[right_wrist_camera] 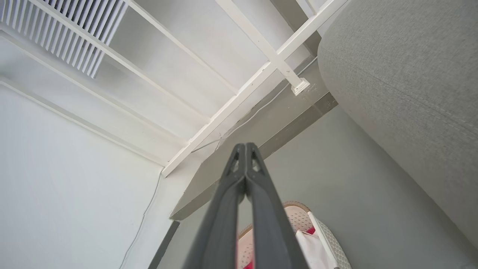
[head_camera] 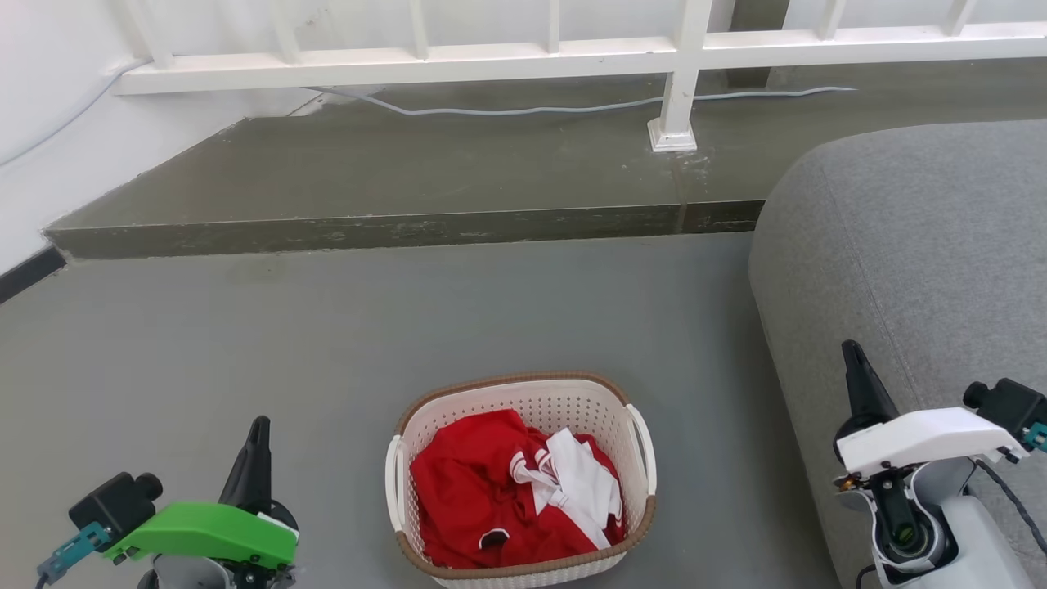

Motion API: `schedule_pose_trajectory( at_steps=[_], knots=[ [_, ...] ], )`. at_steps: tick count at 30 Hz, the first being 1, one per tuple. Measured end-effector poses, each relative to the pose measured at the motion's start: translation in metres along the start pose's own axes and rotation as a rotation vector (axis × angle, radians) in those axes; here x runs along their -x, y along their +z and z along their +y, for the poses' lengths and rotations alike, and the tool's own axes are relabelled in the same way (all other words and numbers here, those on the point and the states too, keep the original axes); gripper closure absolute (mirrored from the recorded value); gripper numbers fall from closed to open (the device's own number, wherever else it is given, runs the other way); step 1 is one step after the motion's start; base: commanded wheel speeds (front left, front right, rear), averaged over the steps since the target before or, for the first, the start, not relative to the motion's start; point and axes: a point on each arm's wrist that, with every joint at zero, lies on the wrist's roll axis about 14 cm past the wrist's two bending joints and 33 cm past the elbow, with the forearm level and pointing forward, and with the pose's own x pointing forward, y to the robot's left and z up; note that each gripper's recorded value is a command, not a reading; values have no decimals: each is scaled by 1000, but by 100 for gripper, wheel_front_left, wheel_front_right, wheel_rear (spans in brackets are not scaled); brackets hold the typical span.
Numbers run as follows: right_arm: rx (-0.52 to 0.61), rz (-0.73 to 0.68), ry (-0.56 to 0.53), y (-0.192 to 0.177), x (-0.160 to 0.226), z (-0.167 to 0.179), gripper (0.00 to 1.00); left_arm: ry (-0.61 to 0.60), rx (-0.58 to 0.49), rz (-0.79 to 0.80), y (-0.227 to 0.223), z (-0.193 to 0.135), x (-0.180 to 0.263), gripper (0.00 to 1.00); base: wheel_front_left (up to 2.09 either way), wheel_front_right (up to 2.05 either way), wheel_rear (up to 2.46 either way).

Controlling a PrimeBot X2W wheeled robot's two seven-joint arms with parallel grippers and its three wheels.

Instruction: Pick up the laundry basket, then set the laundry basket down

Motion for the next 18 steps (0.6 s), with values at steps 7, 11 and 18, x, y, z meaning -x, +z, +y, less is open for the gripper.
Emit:
schedule_pose_trajectory(
  at_steps=[7, 11, 18],
  knots=[
    [-90, 1, -5, 3, -1, -2, 100, 17, 74, -1, 3, 5, 0, 100, 0, 0, 0],
    [-142, -1, -11, 5, -1, -4, 100, 26, 127, -1, 4, 7, 0, 100, 0, 0, 0],
    [-230, -2, -8, 8, -1, -5, 100, 38, 202, -7, 8, 10, 0, 100, 0, 0, 0]
  ],
)
